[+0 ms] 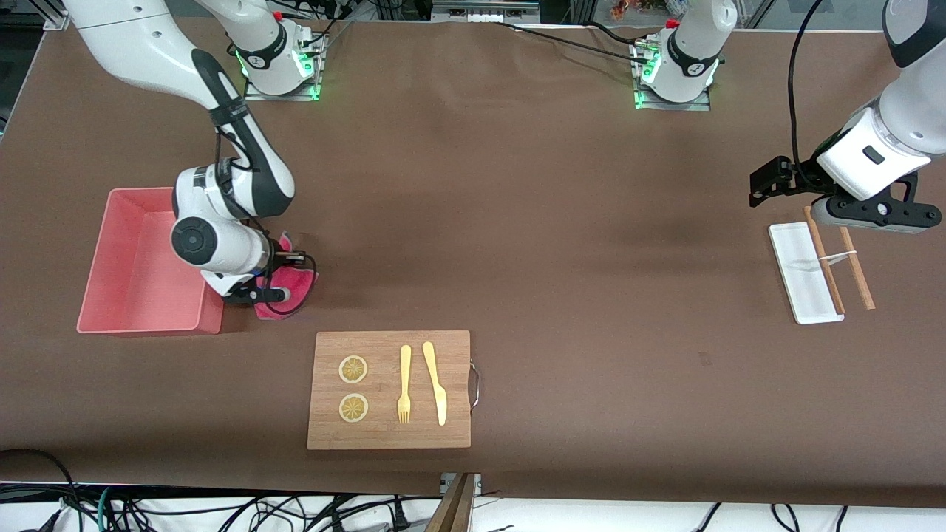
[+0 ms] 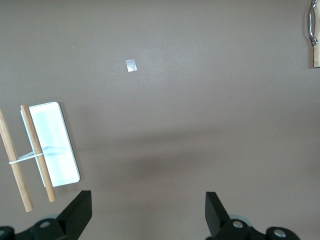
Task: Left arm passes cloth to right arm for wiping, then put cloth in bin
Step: 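Wipe the table beside the wooden board with the cloth in the right gripper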
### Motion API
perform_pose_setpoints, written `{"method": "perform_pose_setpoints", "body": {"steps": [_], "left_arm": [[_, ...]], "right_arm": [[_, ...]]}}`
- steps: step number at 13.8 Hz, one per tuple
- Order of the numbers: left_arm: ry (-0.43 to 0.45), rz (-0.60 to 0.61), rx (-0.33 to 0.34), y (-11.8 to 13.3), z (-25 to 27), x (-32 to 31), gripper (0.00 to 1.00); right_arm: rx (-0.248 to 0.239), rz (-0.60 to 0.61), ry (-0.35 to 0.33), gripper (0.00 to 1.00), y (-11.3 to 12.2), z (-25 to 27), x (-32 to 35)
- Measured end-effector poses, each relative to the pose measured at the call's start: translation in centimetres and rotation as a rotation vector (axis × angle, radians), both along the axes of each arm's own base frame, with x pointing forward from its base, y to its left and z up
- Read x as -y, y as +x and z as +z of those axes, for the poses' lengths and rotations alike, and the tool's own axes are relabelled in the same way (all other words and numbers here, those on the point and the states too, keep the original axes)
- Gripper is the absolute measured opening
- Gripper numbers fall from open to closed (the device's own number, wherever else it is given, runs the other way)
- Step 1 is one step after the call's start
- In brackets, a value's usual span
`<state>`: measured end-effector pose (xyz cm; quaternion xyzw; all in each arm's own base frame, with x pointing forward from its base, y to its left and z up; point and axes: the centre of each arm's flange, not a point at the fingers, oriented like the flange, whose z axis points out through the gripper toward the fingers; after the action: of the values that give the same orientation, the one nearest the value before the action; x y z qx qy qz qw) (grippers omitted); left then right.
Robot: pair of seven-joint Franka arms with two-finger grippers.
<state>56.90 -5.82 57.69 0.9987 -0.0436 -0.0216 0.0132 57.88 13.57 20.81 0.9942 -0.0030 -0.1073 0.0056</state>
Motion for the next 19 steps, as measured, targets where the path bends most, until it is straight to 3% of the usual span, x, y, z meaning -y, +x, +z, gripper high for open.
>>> {"method": "perform_pose_setpoints", "body": {"steps": [3,7,13,17,19], "left_arm": [[0.000,0.000,0.000,0.0,0.0,0.0,1.00],[0.000,-0.006,0.000,0.0,0.0,0.3,1.00],[-0.001,-0.008,0.001,0.0,0.0,0.5,1.00],[-0.001,-0.009,0.001,0.0,0.1,0.5,1.00],[-0.001,-0.009,0.001,0.0,0.1,0.5,1.00]], "right_arm": [[0.013,-0.059,0.020,0.02,-0.8,1.0,-6.2],[-0.008,-0.168,0.079,0.02,-2.4,2.0,-12.5],[0.004,-0.299,0.080,0.02,-5.8,4.5,-22.7],[-0.014,-0.391,0.097,0.02,-8.1,5.6,-28.9],[-0.015,-0.407,0.104,0.02,-8.1,6.1,-29.9]]}}
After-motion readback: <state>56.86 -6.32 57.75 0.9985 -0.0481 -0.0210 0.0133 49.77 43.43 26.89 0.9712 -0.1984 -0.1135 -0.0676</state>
